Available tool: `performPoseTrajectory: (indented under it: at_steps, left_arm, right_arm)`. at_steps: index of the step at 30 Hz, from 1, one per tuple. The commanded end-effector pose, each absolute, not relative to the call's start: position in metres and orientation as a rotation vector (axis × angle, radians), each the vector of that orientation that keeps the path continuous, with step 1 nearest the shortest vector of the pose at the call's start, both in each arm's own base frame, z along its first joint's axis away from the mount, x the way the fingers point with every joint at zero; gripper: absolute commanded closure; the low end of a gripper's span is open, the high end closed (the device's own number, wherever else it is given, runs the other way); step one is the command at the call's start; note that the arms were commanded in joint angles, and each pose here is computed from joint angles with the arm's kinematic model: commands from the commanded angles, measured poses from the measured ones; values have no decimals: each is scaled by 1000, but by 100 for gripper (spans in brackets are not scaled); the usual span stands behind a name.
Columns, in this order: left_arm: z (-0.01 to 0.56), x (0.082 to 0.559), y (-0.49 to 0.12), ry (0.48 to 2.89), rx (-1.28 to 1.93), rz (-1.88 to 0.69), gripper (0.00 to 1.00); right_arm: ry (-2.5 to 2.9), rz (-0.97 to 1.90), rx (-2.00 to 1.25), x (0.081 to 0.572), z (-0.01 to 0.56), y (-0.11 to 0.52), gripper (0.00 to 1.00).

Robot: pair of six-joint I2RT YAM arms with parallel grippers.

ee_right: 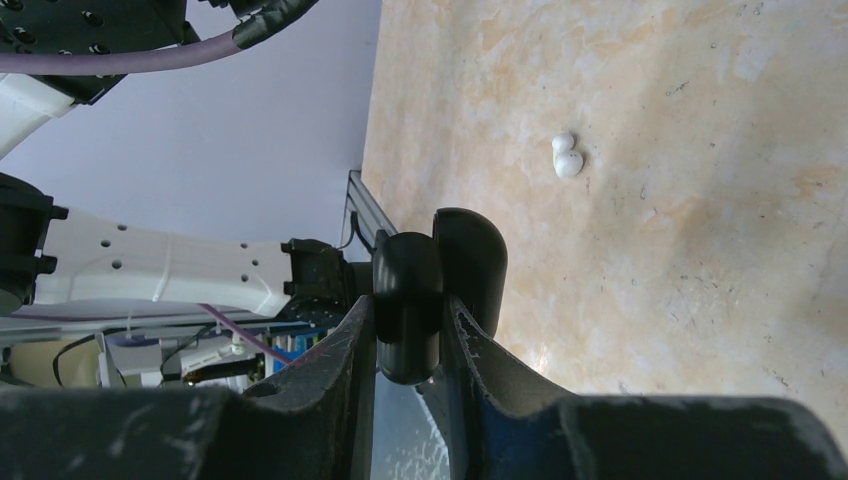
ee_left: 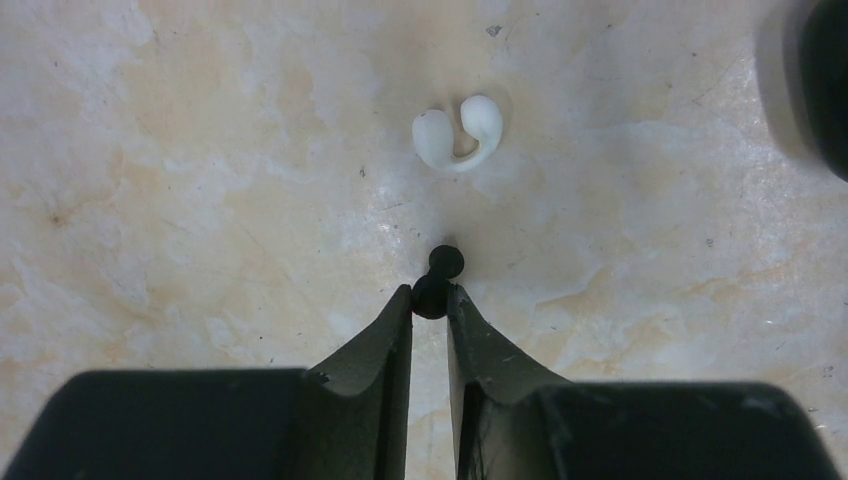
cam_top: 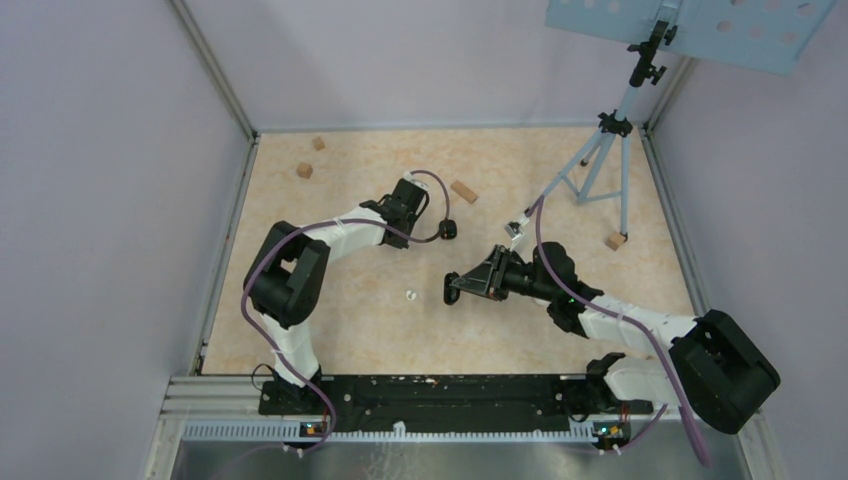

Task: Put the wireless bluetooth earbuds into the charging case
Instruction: Pick up the left earbud from the center of the board.

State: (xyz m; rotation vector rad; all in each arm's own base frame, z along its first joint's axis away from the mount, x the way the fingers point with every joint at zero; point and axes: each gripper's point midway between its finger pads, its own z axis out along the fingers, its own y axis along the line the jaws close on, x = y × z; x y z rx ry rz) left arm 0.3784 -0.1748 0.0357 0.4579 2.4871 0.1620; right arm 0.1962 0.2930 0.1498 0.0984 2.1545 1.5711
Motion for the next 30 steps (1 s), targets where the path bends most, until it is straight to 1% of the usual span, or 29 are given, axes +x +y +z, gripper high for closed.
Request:
performPoseTrajectory:
  at_steps: [1,6,7,12,15,25,29,30]
  left_arm:
    - [32,386,-183,2486,467,117,77]
    - [33,389,-185,2484,472,104,82]
    - [34,390,-186,2482,473,101,86]
    - [40,389,-187,2481,465,89,93]
    - [52,387,-186,2470,419,78,100]
    - [124,374,-190,2345,258,-94,100]
    - [147,352,-203,2293,194,-285,100]
    - [154,344,-210,2265,196,-367,100]
  right_arm:
    - [2079,1582,62,203,168,294,100]
    - [2084,1579,62,203,166,295,100]
    - [2083,1579,63,203,166,294,100]
    - [2087,1578,64,202,165,294,100]
    - [2085,1577,64,203,165,294,100]
    - [2086,1571,70,206,166,295,100]
    - [2049,1570,75,219,175,285,100]
    - [2028,1573,81,225,179,280,100]
